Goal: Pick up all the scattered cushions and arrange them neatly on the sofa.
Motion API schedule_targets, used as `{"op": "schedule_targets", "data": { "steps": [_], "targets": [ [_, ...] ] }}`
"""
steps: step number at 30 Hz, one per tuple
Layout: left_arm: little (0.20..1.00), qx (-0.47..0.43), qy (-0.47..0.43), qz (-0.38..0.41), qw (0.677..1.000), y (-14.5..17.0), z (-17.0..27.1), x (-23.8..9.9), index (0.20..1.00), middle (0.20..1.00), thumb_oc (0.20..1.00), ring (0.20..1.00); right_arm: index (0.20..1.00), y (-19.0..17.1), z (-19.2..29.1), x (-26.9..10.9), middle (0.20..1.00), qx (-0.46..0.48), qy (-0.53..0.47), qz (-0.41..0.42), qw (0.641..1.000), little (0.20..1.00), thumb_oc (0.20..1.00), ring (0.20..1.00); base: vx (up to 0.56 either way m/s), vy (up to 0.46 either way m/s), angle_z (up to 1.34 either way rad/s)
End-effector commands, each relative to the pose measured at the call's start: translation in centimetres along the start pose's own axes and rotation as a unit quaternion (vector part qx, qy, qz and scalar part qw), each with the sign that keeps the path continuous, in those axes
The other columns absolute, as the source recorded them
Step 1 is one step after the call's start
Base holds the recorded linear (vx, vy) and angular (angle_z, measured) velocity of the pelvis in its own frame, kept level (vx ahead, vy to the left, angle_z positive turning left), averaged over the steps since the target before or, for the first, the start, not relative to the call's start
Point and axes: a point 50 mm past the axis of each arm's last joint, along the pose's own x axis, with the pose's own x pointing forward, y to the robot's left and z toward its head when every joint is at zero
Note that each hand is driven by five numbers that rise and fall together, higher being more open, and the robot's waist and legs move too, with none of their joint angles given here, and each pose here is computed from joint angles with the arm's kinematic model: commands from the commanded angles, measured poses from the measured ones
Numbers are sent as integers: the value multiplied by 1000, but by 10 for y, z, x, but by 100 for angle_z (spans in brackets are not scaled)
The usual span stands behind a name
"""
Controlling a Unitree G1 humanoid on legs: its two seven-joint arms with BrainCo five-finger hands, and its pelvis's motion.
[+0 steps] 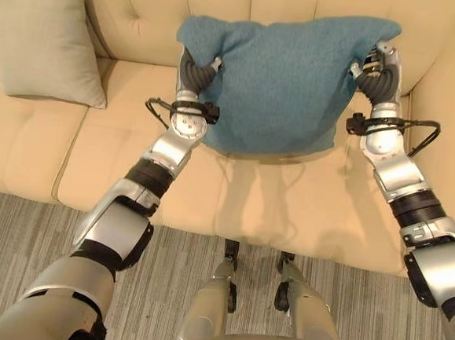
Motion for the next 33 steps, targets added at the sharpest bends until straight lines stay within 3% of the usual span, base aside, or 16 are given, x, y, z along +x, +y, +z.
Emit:
{"op": "schedule_targets", "data": {
  "steps": [1, 9, 24, 25, 26, 27, 28, 33],
  "targets": [
    [200, -8, -152, 10, 988, 1, 79, 30, 200, 200, 200, 200, 200, 2, 81, 32, 200, 76, -143, -31, 986, 200, 200, 200, 0, 0, 0],
    [200, -2, -184, 21, 983, 4, 112, 46, 200, 200, 200, 200, 200, -2, 108, 50, 200, 66, -179, -44, 981, 200, 200, 200, 7, 1, -1],
    [200, 10, -122, 33, 992, 13, 88, 53, 200, 200, 200, 200, 200, 2, 108, 52, 200, 65, -170, -39, 982, 200, 200, 200, 22, -7, -3],
    [890, 21, -118, 34, 992, 17, 86, 55, 890, 890, 890, 890, 200, 3, 106, 53, 200, 60, -166, -34, 984, 200, 200, 200, -7, -30, -4],
    [890, 27, -114, 35, 992, 19, 85, 56, 890, 890, 890, 890, 200, 3, 105, 53, 200, 58, -163, -32, 984, 200, 200, 200, -13, -29, -4],
    [1000, 35, -110, 38, 993, 23, 84, 59, 1000, 1000, 1000, 1000, 285, 3, 105, 56, 285, 50, -160, -29, 985, 285, 285, 285, -14, -32, -4],
    [1000, 50, -100, 51, 992, 36, 82, 63, 1000, 1000, 1000, 1000, 1000, -2, 104, 62, 1000, 15, -159, -24, 987, 1000, 1000, 1000, -16, -24, -5],
    [1000, 96, -77, 89, 988, 81, 71, 70, 1000, 1000, 1000, 1000, 1000, -36, 92, 78, 1000, -75, -138, -33, 987, 1000, 1000, 1000, -3, -8, -3]
  ]
}}
